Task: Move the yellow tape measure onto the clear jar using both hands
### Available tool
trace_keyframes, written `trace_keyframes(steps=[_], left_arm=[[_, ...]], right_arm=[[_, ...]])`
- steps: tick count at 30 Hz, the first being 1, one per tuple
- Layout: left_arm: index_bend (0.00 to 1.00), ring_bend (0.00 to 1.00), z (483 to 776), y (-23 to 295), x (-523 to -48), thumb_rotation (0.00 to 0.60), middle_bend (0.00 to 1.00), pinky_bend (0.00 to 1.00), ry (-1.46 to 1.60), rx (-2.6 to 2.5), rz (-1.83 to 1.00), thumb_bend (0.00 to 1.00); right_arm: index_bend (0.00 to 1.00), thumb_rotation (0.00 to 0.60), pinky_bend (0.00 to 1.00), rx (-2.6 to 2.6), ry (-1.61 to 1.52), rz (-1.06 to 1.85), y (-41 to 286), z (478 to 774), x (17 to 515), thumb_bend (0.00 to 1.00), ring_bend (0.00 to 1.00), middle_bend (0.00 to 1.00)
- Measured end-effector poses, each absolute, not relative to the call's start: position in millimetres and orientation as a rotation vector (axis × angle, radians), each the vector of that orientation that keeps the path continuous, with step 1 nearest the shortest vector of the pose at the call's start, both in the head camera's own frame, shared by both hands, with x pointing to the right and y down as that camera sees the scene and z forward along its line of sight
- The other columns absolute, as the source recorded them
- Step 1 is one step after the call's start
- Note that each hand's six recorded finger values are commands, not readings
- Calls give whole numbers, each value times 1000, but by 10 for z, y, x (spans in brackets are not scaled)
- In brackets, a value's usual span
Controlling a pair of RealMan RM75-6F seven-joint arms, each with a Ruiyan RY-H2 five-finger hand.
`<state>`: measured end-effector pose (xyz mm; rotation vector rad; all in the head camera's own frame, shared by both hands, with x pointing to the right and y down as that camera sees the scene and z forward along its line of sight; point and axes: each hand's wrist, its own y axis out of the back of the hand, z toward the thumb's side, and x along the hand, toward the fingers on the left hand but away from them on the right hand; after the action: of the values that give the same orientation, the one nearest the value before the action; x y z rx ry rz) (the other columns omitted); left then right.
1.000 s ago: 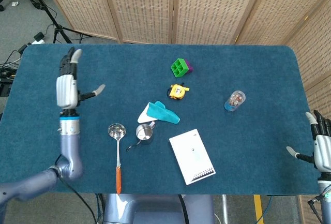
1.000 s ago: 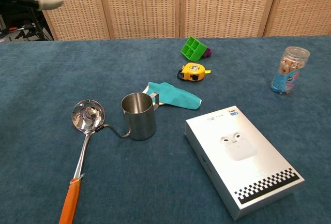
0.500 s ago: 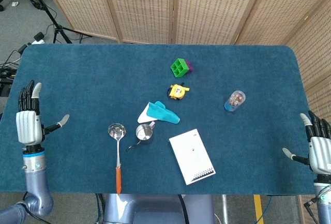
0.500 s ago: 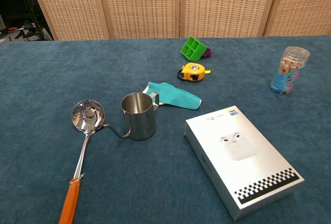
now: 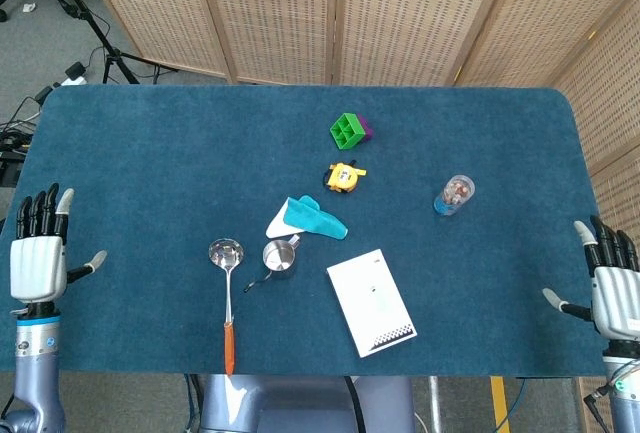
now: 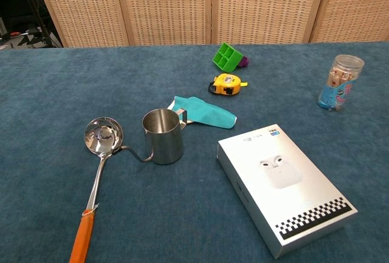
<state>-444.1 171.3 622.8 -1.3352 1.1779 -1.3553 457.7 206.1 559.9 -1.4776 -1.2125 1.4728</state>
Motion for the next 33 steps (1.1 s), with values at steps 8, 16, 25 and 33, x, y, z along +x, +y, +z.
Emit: trace_keyframes(steps=[8,16,25,33], left_arm=[[21,0,6219,1745,-4416,494,0,0,1161,-1398,-1380,87],[21,0,6185,1764,-4366,494,0,0,1142,-1433,-1390,88],[21,0,6191,1744,-4412,494,0,0,1167,-1434,-1397,89],[21,0,6194,1728,-4453,493,0,0,1174,-1418,-1400,91]], right_arm=[[0,600,0,-1504,-1170,1494,2085,5618,4563,104,0,0],[0,600,0,-1510,-1160,1481,2058,5603,4524,105,0,0],[22,600,0,-1484,-1123,1397,1693,5441,4284,105,0,0],[158,600,0,-1562,-1065,1260,1060,5312,3735,105,0,0]])
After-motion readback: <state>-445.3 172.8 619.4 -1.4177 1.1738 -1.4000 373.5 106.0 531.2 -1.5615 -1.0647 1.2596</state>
